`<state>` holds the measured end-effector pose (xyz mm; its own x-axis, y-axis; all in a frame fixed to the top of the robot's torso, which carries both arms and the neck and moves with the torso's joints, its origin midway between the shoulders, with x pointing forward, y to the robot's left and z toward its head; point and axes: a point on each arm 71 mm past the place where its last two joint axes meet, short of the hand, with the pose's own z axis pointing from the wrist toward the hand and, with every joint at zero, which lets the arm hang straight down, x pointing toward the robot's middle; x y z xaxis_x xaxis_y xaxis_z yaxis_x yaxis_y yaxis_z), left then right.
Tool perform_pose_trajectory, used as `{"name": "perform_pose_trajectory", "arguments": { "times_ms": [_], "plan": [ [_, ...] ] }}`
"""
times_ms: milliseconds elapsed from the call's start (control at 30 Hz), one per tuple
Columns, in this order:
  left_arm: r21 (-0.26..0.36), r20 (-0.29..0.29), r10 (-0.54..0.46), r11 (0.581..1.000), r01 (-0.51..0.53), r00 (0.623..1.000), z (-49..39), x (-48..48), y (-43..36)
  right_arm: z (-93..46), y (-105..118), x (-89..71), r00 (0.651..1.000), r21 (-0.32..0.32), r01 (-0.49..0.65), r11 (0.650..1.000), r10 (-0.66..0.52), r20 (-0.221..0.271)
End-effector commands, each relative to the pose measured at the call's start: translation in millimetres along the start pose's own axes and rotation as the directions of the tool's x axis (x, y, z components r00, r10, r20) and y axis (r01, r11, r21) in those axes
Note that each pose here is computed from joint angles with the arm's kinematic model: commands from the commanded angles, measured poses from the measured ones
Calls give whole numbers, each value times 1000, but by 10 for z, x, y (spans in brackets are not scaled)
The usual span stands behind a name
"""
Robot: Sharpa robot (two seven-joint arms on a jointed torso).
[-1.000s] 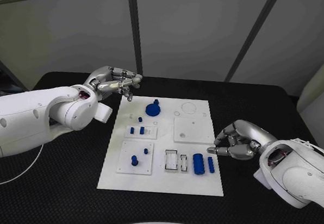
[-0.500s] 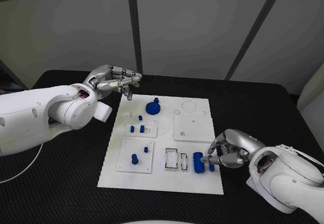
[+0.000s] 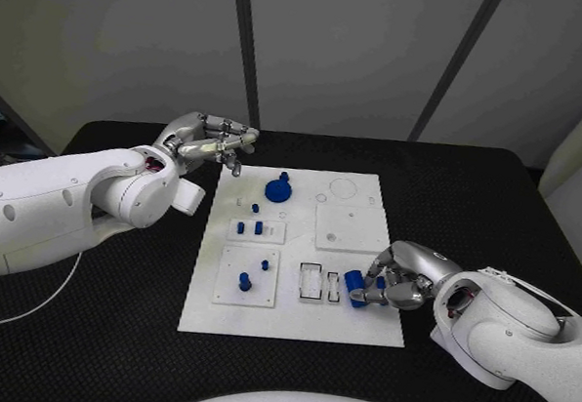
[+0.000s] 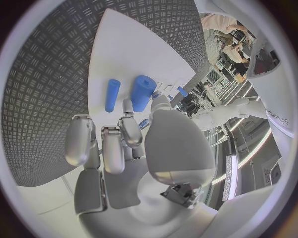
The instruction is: Assemble the parts on the task board
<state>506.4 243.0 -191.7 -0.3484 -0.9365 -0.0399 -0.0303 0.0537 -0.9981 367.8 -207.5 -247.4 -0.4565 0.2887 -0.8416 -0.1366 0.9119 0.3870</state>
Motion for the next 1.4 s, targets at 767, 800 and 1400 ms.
{"name": "perform_pose_trajectory", "arguments": {
  "times_ms": [767,800,1400],
  "plan": [
    [7,-12,-5,1000,5,1000,-25,-7,-17,98,40,175,999,87,-29,996,31,-20],
    [7,-13,-5,1000,5,1000,-26,-7,-17,90,44,171,999,86,-32,996,34,-15],
    [5,-14,-5,1000,5,1000,-31,-9,-15,-140,188,2,971,-9,-181,984,180,157]
  ]
}}
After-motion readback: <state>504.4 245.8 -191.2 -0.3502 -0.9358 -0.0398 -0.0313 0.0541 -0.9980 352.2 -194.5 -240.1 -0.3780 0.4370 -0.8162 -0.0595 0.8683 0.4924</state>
